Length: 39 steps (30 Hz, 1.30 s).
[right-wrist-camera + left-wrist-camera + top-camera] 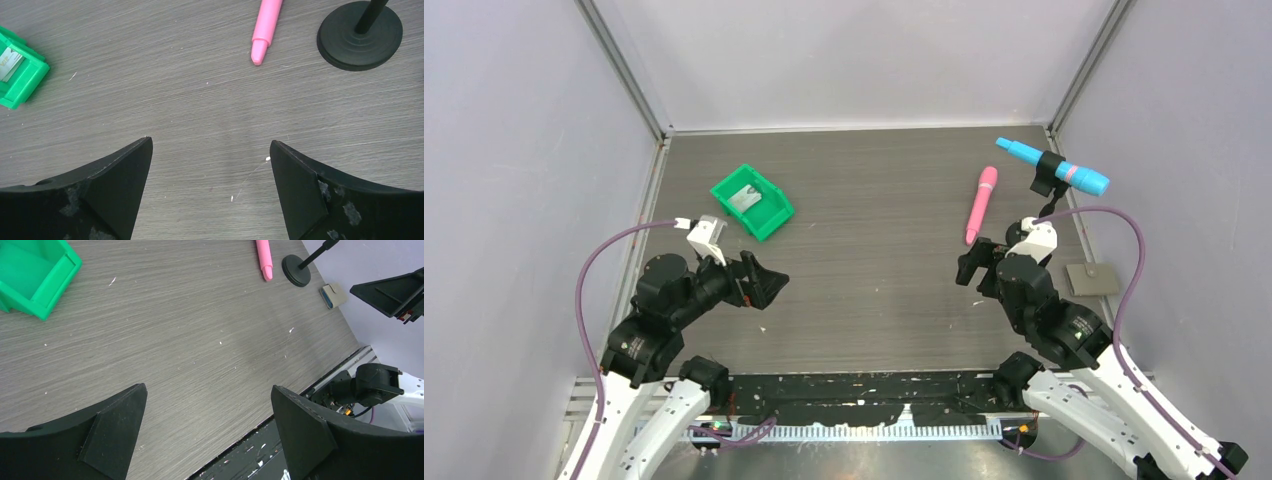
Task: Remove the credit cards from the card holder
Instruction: Pick up the card holder from the corner of the board.
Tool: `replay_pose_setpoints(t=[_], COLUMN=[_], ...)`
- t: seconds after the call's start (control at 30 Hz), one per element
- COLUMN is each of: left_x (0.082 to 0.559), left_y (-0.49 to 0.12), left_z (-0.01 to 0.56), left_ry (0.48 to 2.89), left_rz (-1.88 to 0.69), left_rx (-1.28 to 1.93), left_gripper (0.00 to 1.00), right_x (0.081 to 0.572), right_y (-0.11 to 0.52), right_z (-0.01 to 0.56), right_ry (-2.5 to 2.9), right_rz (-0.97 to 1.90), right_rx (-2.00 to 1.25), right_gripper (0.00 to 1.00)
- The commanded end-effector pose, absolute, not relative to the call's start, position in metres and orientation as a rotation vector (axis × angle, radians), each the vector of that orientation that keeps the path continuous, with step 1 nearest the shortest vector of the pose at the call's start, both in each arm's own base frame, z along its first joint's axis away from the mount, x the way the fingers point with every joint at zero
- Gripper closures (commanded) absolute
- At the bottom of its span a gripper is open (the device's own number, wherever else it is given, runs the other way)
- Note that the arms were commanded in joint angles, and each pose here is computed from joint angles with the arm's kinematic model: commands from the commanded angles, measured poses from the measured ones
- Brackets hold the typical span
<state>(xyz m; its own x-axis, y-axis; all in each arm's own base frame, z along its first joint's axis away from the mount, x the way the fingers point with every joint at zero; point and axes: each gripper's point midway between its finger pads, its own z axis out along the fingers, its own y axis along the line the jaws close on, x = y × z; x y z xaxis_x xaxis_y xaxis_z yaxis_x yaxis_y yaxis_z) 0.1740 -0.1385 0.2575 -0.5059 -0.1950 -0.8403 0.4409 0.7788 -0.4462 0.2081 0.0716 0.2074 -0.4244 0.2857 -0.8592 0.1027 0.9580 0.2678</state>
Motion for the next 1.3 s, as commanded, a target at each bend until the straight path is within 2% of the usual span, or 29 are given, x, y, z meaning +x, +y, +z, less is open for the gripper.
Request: replay_pose_setpoints(t=[0.0,0.23,0.4,0.6,0.8,1.03,1.2,1.27], left_x=[0.173,0.173,0.170,0.168,0.161,0.154,0.147,0.145], left_y=[-0.141,-0.141,-0.142,-0.142,-0.144,-0.158,-0.164,-0.164], left_z=[0.265,0.265,0.267,0.269,0.266,0.263,0.262,0.263], left_ry=[1.922,1.920,1.912,1.895,1.911,1.929,1.934,1.922], left_rz=[-0.809,-0.809,-0.819,-0.830,-0.841,-0.933,-0.967,-0.972], left_rx=[0.199,0.200,0.205,0.215,0.244,0.289,0.321,0.326], left_gripper=[0.01,0.01,0.01,0.01,0.01,0.01,0.01,0.01], right_x=[0.212,0.218,0.225,0.237,0.253,0.278,0.286,0.285], right_y=[0.066,0.059,0.034,0.001,-0.036,-0.064,-0.081,-0.085], right_z=[0.217,0.207,0.200,0.202,0.223,0.173,0.117,0.101], right_ry=[1.967,1.955,1.918,1.856,1.838,2.056,2.253,2.316], right_rz=[0.203,0.148,-0.051,-0.463,-1.052,-1.402,-1.356,-1.329], right_rx=[0.344,0.439,0.563,0.498,0.266,0.046,-0.054,-0.111], right_gripper=[0.05,0.05,0.05,0.00,0.00,0.02,0.00,0.04])
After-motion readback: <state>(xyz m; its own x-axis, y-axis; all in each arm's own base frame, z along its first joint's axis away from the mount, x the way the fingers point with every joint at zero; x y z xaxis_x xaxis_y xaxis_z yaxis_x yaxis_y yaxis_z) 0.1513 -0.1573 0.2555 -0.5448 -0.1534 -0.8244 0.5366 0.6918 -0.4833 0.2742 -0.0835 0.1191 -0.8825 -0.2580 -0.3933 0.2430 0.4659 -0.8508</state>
